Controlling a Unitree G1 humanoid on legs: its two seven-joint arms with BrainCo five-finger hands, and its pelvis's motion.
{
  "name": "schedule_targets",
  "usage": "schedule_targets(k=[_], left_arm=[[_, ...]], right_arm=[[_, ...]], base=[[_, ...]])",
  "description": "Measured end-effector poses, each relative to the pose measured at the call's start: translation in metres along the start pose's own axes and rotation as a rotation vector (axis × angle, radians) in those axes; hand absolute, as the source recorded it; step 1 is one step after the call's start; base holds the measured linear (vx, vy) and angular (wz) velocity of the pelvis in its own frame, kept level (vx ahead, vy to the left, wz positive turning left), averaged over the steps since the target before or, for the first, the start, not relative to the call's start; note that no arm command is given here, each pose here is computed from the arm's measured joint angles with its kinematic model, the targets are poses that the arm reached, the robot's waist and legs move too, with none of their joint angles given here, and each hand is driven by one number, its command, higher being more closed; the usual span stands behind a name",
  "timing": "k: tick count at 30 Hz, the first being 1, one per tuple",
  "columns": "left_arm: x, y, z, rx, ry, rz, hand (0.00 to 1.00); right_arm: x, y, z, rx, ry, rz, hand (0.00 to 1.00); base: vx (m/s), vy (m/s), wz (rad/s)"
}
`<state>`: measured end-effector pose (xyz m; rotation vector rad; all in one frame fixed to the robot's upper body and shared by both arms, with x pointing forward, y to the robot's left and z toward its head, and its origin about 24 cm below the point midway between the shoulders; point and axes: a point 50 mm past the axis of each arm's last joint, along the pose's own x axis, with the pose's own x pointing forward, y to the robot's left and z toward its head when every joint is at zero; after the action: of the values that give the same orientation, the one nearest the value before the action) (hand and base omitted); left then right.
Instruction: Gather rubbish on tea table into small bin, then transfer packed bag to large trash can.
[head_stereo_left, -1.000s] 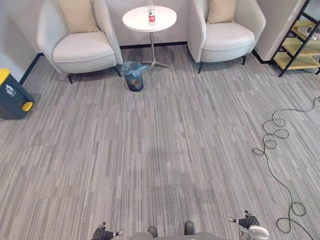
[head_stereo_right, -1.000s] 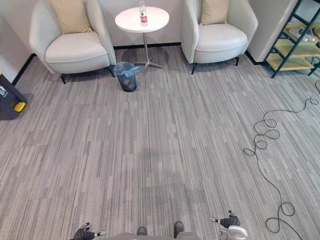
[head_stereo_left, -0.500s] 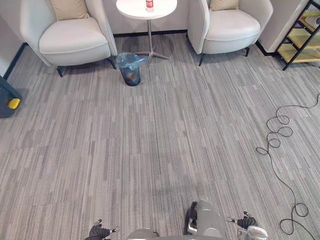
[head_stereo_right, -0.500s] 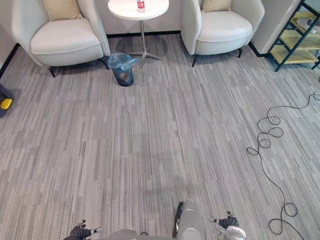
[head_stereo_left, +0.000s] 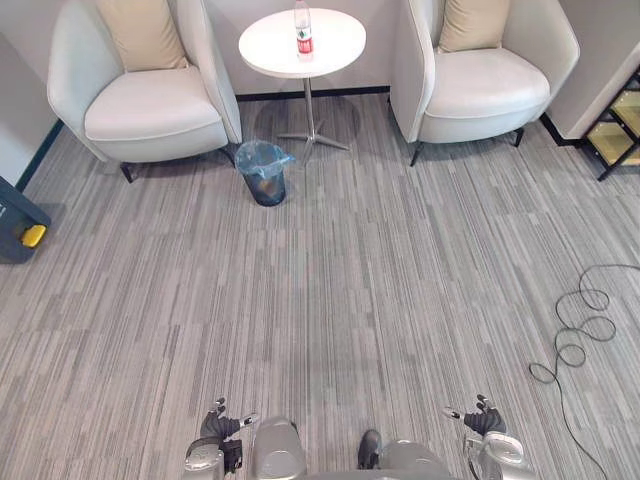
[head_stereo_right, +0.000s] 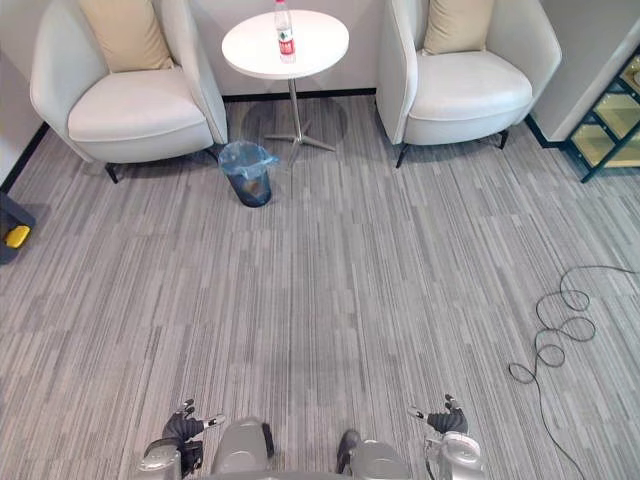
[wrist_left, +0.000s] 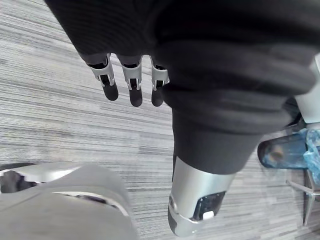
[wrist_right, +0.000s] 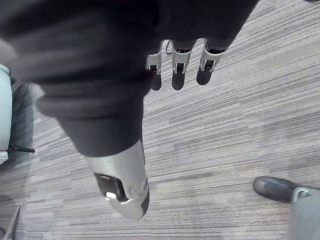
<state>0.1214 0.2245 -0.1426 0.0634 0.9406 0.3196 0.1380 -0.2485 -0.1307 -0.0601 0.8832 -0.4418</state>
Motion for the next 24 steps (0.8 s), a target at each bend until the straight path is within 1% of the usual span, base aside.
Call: schedule_targets(k=[2, 4, 5, 7, 10, 14, 19, 22, 24], left_arm=[[0.000, -0.003, 0.000, -0.022, 0.001, -0.004, 0.00], [-0.001, -0.004, -0.003, -0.019, 0.008, -0.008, 0.00], [-0.002, -0.003, -0.006, -0.018, 0.017, -0.006, 0.00], [-0.004, 0.009, -0.017, -0.001, 0.057, 0.021, 0.00], [-0.005, 0.005, -0.024, -0.007, 0.088, 0.013, 0.00], [-0.005, 0.010, -0.025, 0.019, 0.093, 0.016, 0.00], [-0.004, 0.009, -0.023, 0.017, 0.090, 0.014, 0.00], [-0.003, 0.009, -0.020, 0.014, 0.081, 0.014, 0.00], [-0.001, 0.012, -0.016, 0.042, 0.070, 0.012, 0.00]], right_arm=[[0.002, 0.001, 0.002, 0.008, 0.007, -0.002, 0.00], [0.002, -0.005, -0.003, 0.019, 0.033, -0.023, 0.00], [0.002, -0.007, -0.007, 0.015, 0.047, -0.028, 0.00], [0.001, 0.000, -0.014, 0.019, 0.083, -0.013, 0.00], [0.000, -0.008, -0.017, 0.015, 0.092, -0.033, 0.00], [0.000, -0.003, -0.020, -0.002, 0.103, -0.012, 0.00], [-0.002, -0.001, -0.026, -0.032, 0.117, 0.008, 0.00], [-0.003, -0.003, -0.026, -0.034, 0.119, 0.004, 0.00], [-0.008, -0.009, -0.041, -0.043, 0.161, -0.009, 0.00]], base=[[0.41, 0.132, -0.35], [0.45, 0.218, -0.35], [0.58, 0.309, -0.49], [0.58, 0.259, -0.23], [0.53, 0.220, -0.14], [0.49, 0.151, 0.02], [0.51, -0.020, 0.12], [0.52, -0.175, 0.48], [0.67, -0.287, 0.59]])
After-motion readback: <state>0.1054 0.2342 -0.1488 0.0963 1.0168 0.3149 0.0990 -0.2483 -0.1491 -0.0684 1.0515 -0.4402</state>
